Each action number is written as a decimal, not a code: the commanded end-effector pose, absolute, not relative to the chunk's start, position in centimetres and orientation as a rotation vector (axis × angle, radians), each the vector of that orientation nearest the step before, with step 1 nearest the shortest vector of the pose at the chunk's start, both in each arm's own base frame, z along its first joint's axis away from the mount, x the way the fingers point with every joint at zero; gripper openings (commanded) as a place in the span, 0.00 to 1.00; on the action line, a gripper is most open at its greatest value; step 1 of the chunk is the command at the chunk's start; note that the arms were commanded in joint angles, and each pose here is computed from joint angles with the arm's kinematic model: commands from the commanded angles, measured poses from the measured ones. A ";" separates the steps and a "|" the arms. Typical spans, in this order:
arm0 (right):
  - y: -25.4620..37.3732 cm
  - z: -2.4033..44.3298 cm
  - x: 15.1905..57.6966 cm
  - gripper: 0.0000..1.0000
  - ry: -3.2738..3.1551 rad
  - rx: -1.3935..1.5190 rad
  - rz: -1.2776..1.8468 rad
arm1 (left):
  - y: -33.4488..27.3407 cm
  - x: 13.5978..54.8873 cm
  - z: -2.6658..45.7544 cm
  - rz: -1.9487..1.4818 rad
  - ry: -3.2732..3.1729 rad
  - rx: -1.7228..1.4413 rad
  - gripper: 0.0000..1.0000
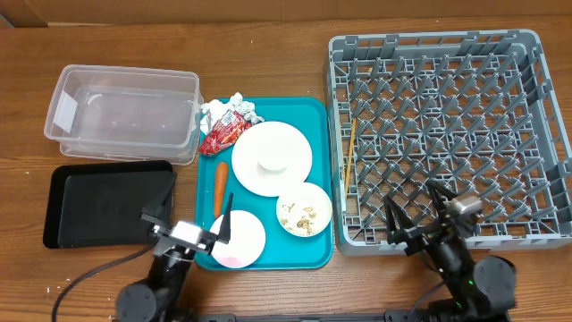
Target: Sort waste into correct bins and load items into the dishwasher
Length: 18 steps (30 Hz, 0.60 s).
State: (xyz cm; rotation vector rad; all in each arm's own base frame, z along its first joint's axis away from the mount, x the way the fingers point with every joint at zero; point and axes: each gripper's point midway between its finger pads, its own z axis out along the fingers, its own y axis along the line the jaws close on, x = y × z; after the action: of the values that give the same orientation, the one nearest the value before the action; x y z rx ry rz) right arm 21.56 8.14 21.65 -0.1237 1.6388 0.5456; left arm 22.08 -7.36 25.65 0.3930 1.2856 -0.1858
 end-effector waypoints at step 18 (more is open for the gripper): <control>11.5 32.3 28.1 1.00 2.174 -0.059 0.722 | -15.1 29.7 36.1 -0.880 1.889 0.506 1.00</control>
State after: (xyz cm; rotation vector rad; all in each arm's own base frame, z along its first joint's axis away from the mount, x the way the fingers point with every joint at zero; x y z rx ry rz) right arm 27.83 10.37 30.74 -0.0173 2.1893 0.6476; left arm 29.57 -13.14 36.24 0.4574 1.8595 -0.6964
